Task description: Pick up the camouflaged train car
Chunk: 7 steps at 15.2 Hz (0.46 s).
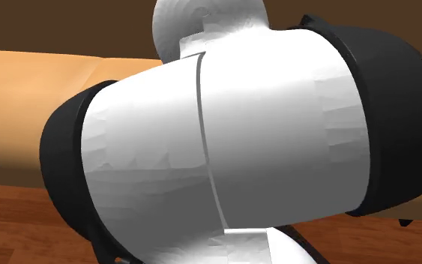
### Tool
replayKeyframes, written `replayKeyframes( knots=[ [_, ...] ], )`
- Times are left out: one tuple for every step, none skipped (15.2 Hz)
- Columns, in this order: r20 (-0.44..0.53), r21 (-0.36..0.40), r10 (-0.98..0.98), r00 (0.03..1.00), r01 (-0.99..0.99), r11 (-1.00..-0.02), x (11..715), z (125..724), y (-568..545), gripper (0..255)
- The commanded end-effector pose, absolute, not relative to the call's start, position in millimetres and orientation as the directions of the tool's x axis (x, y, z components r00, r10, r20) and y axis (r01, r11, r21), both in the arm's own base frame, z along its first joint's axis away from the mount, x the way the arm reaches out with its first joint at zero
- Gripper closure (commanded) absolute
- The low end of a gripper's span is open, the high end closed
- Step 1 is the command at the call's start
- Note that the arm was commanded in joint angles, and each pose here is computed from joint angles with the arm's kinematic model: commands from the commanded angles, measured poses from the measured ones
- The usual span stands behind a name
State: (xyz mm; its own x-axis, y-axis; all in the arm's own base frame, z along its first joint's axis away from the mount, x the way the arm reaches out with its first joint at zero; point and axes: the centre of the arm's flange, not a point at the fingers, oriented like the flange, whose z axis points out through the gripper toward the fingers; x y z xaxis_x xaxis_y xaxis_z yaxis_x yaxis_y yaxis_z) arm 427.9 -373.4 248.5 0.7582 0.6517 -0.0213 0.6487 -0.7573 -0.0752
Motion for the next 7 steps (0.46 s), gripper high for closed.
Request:
replayKeyframes(
  knots=[
    [-0.021, -0.075, 0.652, 0.758, 0.649, -0.757, 427.0, 258.5, -373.6, 255],
    [-0.021, -0.075, 0.652, 0.758, 0.649, -0.757, 427.0, 263.7, -373.6, 255],
    [-0.021, -0.075, 0.652, 0.758, 0.649, -0.757, 427.0, 269.0, -373.6, 255],
    [-0.021, -0.075, 0.652, 0.758, 0.649, -0.757, 427.0, 274.3, -373.6, 255],
    [-0.021, -0.075, 0.652, 0.758, 0.649, -0.757, 427.0, 279.6, -373.6, 255],
    [-0.021, -0.075, 0.652, 0.758, 0.649, -0.757, 427.0, 280.4, -373.6, 255],
    [-0.021, -0.075, 0.652, 0.758, 0.649, -0.757, 427.0, 280.4, -373.6, 255]
  ],
)
